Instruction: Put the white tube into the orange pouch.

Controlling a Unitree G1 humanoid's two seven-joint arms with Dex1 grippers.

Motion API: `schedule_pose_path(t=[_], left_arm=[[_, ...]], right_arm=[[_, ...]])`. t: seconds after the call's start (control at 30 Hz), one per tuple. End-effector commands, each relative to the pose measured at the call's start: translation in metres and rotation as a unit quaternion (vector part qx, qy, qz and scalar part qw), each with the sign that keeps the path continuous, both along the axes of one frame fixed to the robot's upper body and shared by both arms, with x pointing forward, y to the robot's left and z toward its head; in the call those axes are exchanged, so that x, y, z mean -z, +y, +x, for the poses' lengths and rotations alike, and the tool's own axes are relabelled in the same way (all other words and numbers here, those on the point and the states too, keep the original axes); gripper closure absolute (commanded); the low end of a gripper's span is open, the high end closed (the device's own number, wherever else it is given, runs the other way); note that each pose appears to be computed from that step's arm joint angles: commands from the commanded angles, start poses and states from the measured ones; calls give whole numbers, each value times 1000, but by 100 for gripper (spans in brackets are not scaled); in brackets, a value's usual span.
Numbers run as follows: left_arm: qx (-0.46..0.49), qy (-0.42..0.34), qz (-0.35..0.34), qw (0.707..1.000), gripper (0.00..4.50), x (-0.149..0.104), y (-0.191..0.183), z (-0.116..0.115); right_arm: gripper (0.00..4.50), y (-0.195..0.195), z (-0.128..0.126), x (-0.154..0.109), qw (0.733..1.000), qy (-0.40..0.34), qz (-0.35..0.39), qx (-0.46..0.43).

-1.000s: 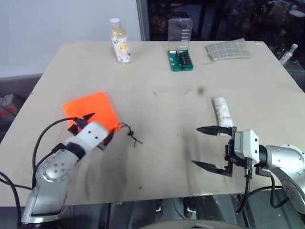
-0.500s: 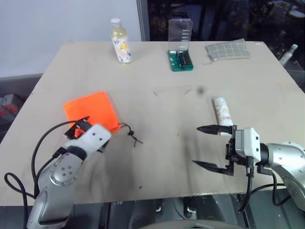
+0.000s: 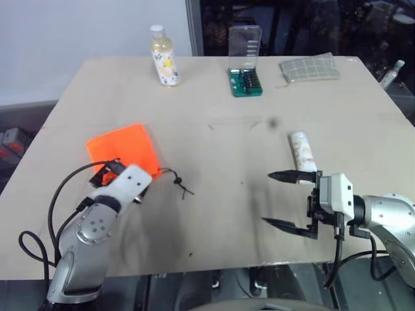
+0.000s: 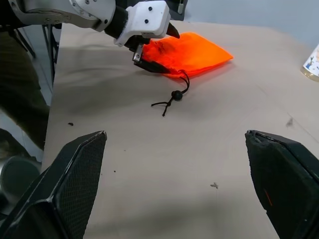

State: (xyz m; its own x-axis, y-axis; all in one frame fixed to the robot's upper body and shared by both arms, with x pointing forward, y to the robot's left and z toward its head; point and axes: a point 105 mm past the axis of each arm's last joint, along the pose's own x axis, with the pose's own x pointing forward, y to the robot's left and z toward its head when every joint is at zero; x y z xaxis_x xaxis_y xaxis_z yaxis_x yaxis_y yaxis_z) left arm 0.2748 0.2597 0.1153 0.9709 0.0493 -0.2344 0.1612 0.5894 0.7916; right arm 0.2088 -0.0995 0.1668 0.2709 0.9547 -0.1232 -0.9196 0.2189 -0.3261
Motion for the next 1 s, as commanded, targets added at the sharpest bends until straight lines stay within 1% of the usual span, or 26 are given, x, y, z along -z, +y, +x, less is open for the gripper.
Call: schedule_pose_path(t=[0.03,0.1,0.2,0.27,0.3,0.33,0.4,0.43,0.47,0.57,0.67,0.73,0.8,0.87,1.0], left_arm=[[-8,1,21,1000,3,3,9,-2],[-3,-6,19,1000,3,3,6,4],[7,-5,14,1000,85,5,2,11],[19,2,0,1000,181,8,-1,15],[22,4,-4,1000,247,9,-2,16],[22,3,-5,1000,275,9,-1,17],[27,0,-8,1000,386,7,-1,20],[30,-3,-13,999,425,5,-2,22],[34,-6,-17,999,439,3,-2,23],[46,-18,-43,998,439,-6,-3,26],[79,-26,-125,989,439,-24,-15,31],[113,-2,-230,967,439,-39,-31,38],[141,28,-300,943,439,-52,-47,45],[164,59,-335,926,439,-59,-62,50],[185,100,-379,901,439,-67,-84,57]], right_arm=[[0,3,-5,-9,1000,-23,6,-7],[0,4,-5,-8,1000,-23,8,-6],[0,5,-4,-8,1000,-26,9,-4],[0,6,-3,-8,1000,-27,10,-2],[0,6,-3,-8,1000,-28,10,-2],[0,6,-3,-8,1000,-28,10,-1],[0,6,-3,-8,999,-30,10,1],[0,6,-3,-8,999,-31,10,3],[0,6,-3,-7,999,-32,11,4],[0,7,-2,-6,999,-30,12,12],[0,8,7,-2,999,-33,4,40],[0,11,16,4,998,-8,1,58],[0,18,23,8,998,8,1,63],[0,25,35,13,997,6,-6,78],[0,41,72,30,991,13,-24,131]])
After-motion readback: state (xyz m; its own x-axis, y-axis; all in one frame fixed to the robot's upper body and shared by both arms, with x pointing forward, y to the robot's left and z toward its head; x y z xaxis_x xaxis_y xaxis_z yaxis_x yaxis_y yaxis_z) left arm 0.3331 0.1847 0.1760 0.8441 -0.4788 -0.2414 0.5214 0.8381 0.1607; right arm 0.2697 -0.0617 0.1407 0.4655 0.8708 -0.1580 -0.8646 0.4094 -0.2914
